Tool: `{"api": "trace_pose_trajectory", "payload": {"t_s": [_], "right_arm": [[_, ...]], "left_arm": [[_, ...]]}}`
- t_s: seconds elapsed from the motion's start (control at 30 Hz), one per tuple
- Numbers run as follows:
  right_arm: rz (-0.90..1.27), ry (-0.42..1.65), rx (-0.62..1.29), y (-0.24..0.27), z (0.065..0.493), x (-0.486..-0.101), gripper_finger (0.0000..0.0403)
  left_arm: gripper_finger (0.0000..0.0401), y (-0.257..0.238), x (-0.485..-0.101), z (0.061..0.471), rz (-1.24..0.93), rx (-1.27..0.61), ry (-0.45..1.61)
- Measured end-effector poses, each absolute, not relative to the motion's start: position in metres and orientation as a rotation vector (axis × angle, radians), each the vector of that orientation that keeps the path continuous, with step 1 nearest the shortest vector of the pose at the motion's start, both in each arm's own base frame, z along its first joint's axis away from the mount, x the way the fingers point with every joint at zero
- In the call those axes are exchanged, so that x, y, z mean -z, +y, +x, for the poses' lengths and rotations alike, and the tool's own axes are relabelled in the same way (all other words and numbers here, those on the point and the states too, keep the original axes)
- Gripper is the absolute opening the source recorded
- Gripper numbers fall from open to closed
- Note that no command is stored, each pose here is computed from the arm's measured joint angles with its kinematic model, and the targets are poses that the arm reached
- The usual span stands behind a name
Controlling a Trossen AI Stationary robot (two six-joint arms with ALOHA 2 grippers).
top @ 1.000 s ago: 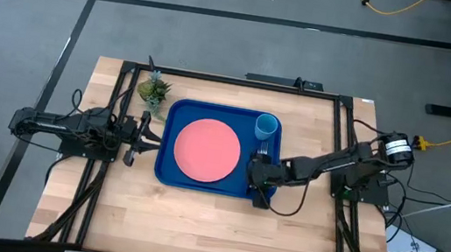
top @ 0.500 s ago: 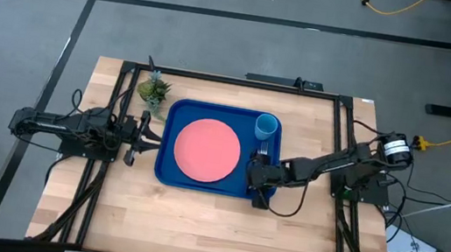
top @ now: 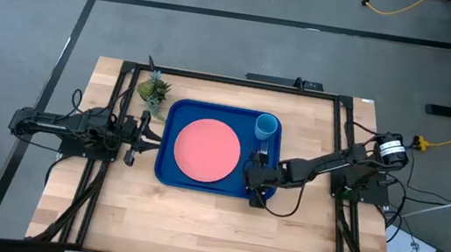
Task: Pick and place plate/cup/fork/spoon on tray
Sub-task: Put the black spoon on the left side of the brown fork on the blue tray
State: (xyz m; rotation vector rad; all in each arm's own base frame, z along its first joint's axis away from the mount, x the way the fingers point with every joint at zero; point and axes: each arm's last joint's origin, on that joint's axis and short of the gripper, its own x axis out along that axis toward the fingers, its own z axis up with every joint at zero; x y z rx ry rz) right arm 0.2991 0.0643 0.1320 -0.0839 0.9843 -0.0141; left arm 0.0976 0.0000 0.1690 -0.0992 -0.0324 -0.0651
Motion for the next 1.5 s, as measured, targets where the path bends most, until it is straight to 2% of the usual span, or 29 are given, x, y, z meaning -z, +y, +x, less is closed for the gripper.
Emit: {"api": "trace_pose_trajectory", "payload": {"t_s": [0.2,1.5], "right_arm": [[-0.057,1.010,0.028,0.064,0.297,-0.131,0.0031],[-0.035,1.068,0.035,0.068,0.289,-0.132,0.0030]], "left_arm": [[0.0080,0.000,-0.169,0.098,-0.099,0.065,-0.032],[0.0080,0.000,-0.169,0.098,-0.099,0.065,-0.033]]}}
